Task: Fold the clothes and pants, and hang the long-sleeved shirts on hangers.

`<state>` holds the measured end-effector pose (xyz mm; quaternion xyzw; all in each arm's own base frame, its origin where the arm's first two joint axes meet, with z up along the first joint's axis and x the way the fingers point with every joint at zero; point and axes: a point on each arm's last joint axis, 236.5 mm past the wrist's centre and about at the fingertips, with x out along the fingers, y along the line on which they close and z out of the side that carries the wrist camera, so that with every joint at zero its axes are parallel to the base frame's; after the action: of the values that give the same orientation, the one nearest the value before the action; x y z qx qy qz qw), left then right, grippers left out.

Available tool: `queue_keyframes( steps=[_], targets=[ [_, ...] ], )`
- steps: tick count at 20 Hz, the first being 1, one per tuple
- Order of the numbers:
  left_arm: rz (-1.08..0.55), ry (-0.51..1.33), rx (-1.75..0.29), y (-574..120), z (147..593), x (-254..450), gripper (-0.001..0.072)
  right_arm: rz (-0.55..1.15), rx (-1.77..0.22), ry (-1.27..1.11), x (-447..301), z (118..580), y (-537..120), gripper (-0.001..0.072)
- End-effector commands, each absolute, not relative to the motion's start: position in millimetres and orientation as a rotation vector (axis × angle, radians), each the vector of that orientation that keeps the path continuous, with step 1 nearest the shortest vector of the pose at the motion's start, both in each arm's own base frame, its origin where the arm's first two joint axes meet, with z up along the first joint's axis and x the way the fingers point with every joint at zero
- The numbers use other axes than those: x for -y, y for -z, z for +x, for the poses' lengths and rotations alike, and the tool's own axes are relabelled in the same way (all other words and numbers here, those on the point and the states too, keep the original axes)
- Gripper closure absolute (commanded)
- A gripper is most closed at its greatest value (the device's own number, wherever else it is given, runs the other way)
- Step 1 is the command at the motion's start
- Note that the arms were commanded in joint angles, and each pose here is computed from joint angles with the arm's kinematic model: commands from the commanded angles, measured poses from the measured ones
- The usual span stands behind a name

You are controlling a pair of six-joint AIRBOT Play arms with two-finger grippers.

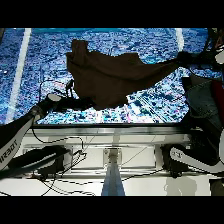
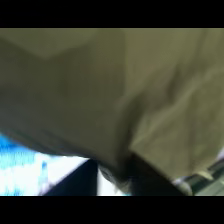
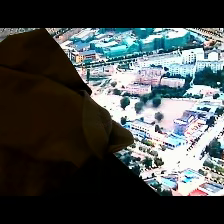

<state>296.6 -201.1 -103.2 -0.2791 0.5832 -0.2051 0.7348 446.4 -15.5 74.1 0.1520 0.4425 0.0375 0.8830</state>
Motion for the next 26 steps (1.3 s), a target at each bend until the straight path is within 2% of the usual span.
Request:
queue_keyframes(
  steps=[1,5,8,10,13,15,19,23,25,26],
  targets=[
    [-0.575,0.51,-1.178,76.8,331.8,207.3,0.0691,0.323,-0.935,-0.086,13.1,443.7,-72.9,0.07],
    [-0.442,0.585,-0.956,-17.0,390.6,179.1,0.0691,0.294,-0.87,-0.075,17.2,444.8,-93.8,0.07],
    [-0.367,0.513,-0.637,-145.6,433.5,118.1,0.0692,0.253,-0.741,-0.048,25.8,447.0,-134.0,0.0701],
    [-0.324,0.435,-0.427,-234.1,434.7,72.6,0.0691,0.24,-0.637,-0.048,24.9,443.0,-175.1,0.07],
    [-0.247,0.309,-0.153,-343.4,402.1,23.6,0.0691,0.269,-0.447,-0.106,6.3,423.5,-261.0,0.07],
    [-0.204,0.219,0.043,-406.7,365.3,5.5,0.0691,0.27,-0.282,-0.151,-8.0,395.2,-333.7,0.0701],
    [-0.149,0.096,0.42,-510.2,267.4,-3.1,0.0691,0.19,0.065,-0.194,-30.0,297.6,-470.4,0.0701],
    [-0.11,0.103,0.546,-539.9,206.0,14.4,0.0692,0.121,0.3,-0.216,-49.5,201.4,-543.8,0.0701],
    [-0.14,0.113,0.536,-537.3,205.0,15.7,0.0692,0.114,0.338,-0.212,-49.9,190.0,-553.5,0.0701],
    [-0.151,0.122,0.488,-526.1,217.1,15.7,0.0692,0.12,0.318,-0.212,-48.6,198.8,-549.3,0.0702]
  ],
)
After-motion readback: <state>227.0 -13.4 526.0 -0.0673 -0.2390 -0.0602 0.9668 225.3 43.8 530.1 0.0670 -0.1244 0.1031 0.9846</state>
